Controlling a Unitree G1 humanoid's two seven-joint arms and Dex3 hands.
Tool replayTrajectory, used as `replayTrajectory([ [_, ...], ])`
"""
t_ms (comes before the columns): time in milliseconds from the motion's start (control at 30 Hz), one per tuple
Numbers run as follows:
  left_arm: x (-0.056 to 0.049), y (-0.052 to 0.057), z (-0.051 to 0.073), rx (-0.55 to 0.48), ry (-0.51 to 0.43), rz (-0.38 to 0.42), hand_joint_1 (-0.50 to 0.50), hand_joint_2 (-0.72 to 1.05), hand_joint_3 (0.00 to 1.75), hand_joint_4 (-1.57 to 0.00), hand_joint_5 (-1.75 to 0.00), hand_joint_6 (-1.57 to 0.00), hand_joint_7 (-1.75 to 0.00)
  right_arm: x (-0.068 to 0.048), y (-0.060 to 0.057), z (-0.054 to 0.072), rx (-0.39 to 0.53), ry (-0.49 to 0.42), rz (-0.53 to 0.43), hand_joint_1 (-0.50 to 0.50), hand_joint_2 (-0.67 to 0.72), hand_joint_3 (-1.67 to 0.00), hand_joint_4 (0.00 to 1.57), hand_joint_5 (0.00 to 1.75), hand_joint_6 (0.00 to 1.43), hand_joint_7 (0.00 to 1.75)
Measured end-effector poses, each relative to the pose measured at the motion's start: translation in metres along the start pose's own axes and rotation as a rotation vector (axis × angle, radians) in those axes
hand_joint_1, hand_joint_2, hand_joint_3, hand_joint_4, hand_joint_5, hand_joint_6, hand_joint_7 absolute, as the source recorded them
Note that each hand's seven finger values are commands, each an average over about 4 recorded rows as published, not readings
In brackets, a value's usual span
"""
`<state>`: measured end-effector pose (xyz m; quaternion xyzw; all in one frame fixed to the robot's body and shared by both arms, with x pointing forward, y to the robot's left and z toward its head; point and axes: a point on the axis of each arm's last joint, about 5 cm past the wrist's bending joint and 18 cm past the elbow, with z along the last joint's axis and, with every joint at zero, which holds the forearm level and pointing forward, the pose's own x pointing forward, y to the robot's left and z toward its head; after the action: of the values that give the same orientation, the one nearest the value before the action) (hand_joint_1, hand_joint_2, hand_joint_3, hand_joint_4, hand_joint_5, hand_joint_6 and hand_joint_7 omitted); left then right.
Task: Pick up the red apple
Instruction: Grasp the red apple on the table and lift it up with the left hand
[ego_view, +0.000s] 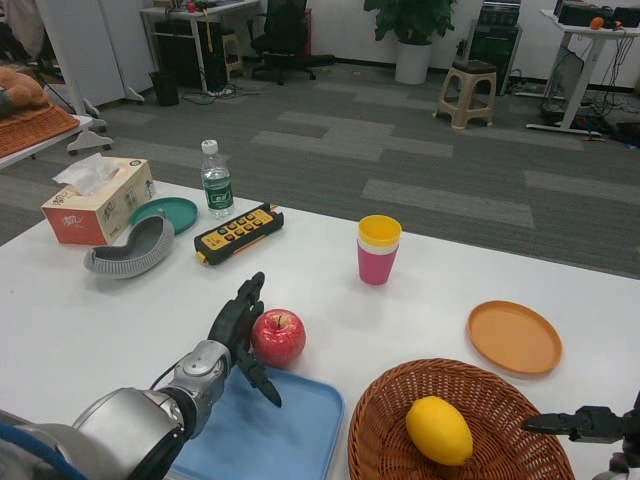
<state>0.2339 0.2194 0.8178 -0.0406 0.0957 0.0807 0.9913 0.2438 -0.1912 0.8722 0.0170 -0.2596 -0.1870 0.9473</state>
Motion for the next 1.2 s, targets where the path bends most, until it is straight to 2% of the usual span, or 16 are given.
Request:
replayTrajectory([
  [67,0.0,0.0,0.0,0.001,0.001,-0.001,-0.5,-0.68,0.09,0.0,0.0,-0.08,0.0,0.0,0.0,0.0,0.0,0.0,0.0,0.38,0.72,0.0,0.0,0.0,0.0,0.0],
  [133,0.0,0.0,0.0,0.002,0.006,-0.001,-0.5,-0.55,0.09,0.0,0.0,-0.17,0.0,0.0,0.0,0.0,0.001,0.0,0.0,0.38,0.72,0.0,0.0,0.0,0.0,0.0],
  [267,0.0,-0.001,-0.001,0.006,0.032,-0.007,-0.5,0.12,0.09,0.0,0.0,-0.33,-0.02,0.0,0.0,0.0,0.002,-0.001,0.0,0.38,0.72,0.0,0.0,0.0,0.0,0.0],
  [367,0.002,-0.002,0.0,0.011,0.046,-0.016,-0.49,0.47,0.09,0.0,0.0,-0.54,-0.1,0.0,0.0,0.0,0.003,-0.002,0.0,0.38,0.72,0.0,0.0,0.0,0.0,0.0],
  [500,0.004,-0.002,0.001,0.008,0.061,-0.027,-0.39,0.43,0.09,0.0,0.0,-0.79,-0.23,-0.001,0.0,0.0,0.005,-0.002,0.0,0.38,0.72,0.0,0.0,0.0,0.0,0.0],
  [633,0.005,-0.001,0.002,0.003,0.075,-0.046,-0.26,0.38,0.07,-0.02,0.0,-0.95,-0.37,-0.002,0.0,0.001,0.007,-0.001,0.0,0.38,0.69,0.0,0.0,0.0,0.0,0.0],
  [733,0.005,-0.001,0.002,0.001,0.078,-0.056,-0.23,0.34,0.04,-0.02,0.0,-1.01,-0.49,-0.002,0.0,0.001,0.011,-0.004,0.001,0.38,0.71,0.0,0.0,0.0,0.0,0.0],
  [867,0.006,0.0,0.003,0.0,0.086,-0.068,-0.32,0.38,0.09,0.0,0.0,-0.98,-0.59,-0.002,0.001,0.001,0.014,-0.005,0.001,0.38,0.72,0.0,0.0,0.0,0.0,0.0],
  [967,0.008,0.0,0.005,0.015,0.1,-0.081,-0.32,0.52,0.09,0.0,0.0,-0.97,-0.68,-0.002,0.0,0.001,0.014,-0.005,0.001,0.38,0.72,0.0,0.0,0.0,0.0,0.0],
  [1133,0.015,0.001,0.014,0.123,0.158,-0.148,-0.3,1.0,0.09,0.0,0.0,-0.93,-0.84,-0.004,0.0,0.001,0.016,-0.002,0.002,0.38,0.72,0.0,0.0,0.0,0.0,0.0],
  [1200,0.017,0.001,0.016,0.142,0.168,-0.159,-0.29,1.05,0.09,0.0,0.0,-0.86,-0.86,-0.005,0.0,0.001,0.015,0.0,0.001,0.38,0.72,0.0,0.0,0.0,0.0,0.0],
])
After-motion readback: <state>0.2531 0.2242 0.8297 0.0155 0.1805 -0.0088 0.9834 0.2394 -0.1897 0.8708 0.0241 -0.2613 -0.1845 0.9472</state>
